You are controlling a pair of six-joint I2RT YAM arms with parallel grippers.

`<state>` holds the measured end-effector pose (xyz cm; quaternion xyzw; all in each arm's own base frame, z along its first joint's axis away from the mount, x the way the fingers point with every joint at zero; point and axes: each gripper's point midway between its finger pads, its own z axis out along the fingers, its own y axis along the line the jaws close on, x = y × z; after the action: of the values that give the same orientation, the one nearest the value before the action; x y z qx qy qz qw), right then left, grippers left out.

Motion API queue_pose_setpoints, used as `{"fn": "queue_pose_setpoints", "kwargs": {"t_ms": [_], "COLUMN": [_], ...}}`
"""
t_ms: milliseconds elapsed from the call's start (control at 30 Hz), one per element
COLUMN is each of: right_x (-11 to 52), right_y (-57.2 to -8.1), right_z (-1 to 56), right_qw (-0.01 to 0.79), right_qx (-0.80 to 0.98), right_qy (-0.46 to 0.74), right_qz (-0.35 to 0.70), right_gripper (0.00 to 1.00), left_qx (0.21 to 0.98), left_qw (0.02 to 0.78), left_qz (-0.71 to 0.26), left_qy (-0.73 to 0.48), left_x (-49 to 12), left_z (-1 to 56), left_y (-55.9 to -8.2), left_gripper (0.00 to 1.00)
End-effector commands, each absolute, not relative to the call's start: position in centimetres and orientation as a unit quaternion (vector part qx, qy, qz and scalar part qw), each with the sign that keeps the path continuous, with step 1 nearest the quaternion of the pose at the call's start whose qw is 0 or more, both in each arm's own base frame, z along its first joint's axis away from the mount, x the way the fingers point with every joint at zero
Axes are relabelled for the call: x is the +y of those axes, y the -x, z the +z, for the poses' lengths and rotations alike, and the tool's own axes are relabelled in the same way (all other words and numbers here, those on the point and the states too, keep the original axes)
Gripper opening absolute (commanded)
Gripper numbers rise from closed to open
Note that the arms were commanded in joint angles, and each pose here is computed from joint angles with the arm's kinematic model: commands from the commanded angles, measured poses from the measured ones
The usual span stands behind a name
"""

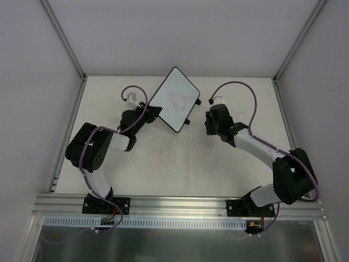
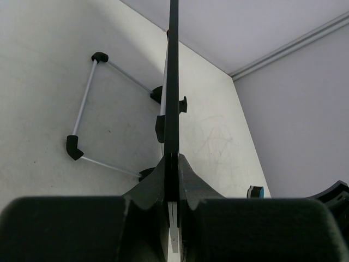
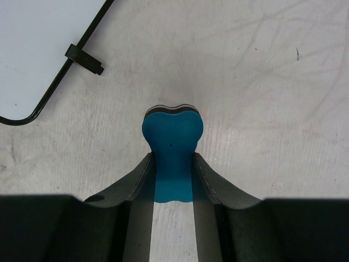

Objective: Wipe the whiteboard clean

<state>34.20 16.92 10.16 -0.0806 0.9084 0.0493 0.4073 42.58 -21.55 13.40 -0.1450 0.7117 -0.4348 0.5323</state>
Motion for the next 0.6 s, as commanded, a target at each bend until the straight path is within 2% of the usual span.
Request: {"fn": "queue_pose_setpoints", "kwargs": {"t_ms": [0,567], "right_x": [16.9,17.0], "right_y": [-34.7,-34.7], "right_z": [11.8,11.5], "right_qw": [0.436,0.432], "right_qx": [0.895,0.897], "right_qy": [0.075,0.077], "right_qz": [0.052,0.052], "right_gripper": [0.00,0.00], "left_qx": [0.689,0.671], "left_qw": [0.554,0.580], "left_qz": [-0.448,-0.445], "left_qy": [0.132,0.122], "left_x": [-22.1,-21.7], "left_z": [15.1,18.6], "left_y": [-43.3,-43.6], "left_gripper": [0.00,0.00]}}
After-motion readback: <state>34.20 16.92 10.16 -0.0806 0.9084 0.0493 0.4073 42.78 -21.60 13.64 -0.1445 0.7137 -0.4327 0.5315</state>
